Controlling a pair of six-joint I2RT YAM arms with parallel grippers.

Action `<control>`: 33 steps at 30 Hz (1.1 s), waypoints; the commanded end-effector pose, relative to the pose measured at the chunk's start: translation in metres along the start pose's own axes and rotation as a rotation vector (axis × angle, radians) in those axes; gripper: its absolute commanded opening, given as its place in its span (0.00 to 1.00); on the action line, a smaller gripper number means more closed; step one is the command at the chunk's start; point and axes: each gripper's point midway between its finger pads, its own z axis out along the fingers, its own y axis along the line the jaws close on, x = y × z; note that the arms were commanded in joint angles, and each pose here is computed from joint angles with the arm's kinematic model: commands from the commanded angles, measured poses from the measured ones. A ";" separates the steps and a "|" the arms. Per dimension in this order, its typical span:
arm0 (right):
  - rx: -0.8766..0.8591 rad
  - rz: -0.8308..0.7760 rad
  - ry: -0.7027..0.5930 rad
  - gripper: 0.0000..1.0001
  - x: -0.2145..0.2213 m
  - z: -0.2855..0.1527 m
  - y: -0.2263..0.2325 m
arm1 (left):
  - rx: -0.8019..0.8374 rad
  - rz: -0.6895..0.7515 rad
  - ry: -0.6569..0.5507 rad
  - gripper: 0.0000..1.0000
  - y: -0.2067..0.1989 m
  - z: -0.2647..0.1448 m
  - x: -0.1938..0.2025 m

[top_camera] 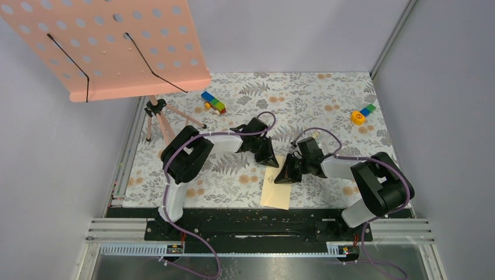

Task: Place the letter into the envelope and seal it
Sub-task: Seal the envelope flap on the envelope.

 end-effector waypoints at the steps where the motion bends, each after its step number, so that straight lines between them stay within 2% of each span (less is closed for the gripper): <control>1: 0.035 -0.072 0.034 0.00 0.016 -0.001 -0.007 | -0.178 -0.031 0.008 0.00 0.056 0.009 0.011; 4: 0.026 -0.101 0.032 0.00 0.015 -0.001 0.000 | -0.189 -0.032 0.005 0.00 0.059 0.007 0.013; 10: 0.005 -0.105 -0.071 0.00 -0.010 -0.007 0.020 | -0.186 -0.017 -0.003 0.00 0.060 0.003 0.016; 14: 0.042 -0.090 -0.082 0.00 -0.021 0.002 0.017 | -0.181 -0.015 -0.001 0.00 0.060 0.003 0.016; 20: 0.038 -0.065 -0.013 0.00 0.005 0.011 -0.003 | -0.165 -0.008 -0.003 0.00 0.053 0.003 0.013; 26: 0.031 -0.112 0.065 0.00 0.036 0.003 -0.008 | -0.165 0.002 -0.004 0.00 0.051 0.002 0.011; 33: 0.089 -0.148 0.042 0.00 0.016 0.002 -0.002 | -0.167 0.012 0.001 0.00 0.051 0.001 0.012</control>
